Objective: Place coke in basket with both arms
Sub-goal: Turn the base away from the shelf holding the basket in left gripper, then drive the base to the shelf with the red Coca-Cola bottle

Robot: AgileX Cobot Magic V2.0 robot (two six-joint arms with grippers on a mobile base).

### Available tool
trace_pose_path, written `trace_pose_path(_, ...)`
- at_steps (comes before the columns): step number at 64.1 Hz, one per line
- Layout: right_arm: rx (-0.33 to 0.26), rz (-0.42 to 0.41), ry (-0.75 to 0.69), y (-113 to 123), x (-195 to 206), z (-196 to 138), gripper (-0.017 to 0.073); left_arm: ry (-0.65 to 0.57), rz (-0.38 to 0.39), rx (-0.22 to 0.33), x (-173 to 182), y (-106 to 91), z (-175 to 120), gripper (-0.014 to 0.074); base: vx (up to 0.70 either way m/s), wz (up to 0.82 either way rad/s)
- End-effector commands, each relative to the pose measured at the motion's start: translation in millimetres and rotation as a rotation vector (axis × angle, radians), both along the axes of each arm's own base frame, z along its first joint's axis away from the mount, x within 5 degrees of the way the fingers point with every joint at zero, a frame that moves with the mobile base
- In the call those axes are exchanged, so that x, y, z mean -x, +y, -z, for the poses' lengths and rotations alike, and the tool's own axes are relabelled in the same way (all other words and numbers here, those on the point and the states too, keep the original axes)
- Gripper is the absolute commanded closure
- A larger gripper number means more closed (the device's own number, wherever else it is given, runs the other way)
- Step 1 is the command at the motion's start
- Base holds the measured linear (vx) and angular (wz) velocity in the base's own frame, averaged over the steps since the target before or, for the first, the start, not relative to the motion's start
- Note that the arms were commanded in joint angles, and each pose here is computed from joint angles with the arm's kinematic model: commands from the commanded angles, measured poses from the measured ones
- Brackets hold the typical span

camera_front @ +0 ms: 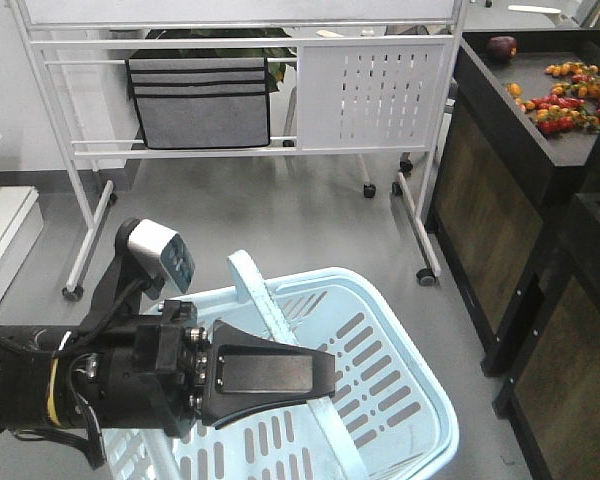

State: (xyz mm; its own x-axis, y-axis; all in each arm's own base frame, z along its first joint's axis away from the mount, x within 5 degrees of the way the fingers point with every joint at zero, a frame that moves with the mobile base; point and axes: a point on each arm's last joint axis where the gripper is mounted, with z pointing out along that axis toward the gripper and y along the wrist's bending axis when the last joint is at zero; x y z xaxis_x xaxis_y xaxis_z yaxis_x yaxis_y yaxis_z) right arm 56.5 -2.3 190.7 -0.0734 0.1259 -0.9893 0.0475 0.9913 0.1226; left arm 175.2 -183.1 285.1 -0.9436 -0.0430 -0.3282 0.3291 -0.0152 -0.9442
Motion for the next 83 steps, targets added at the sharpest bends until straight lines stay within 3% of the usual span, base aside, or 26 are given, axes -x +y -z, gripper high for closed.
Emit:
trace_pose_path(1, 0.017, 0.004, -0.08, -0.2, 0.4, -5.4, 0.0564, -0.045, 0.131, 0.214, 15.3, 3.5, -30.7, 0.0599, 0.3, 0.03)
trace_pose_path(83, 0.016, 0.004, -0.079, -0.2, 0.4, -5.3, 0.0564, -0.045, 0.131, 0.214, 15.3, 3.5, -30.7, 0.0599, 0.32, 0.09)
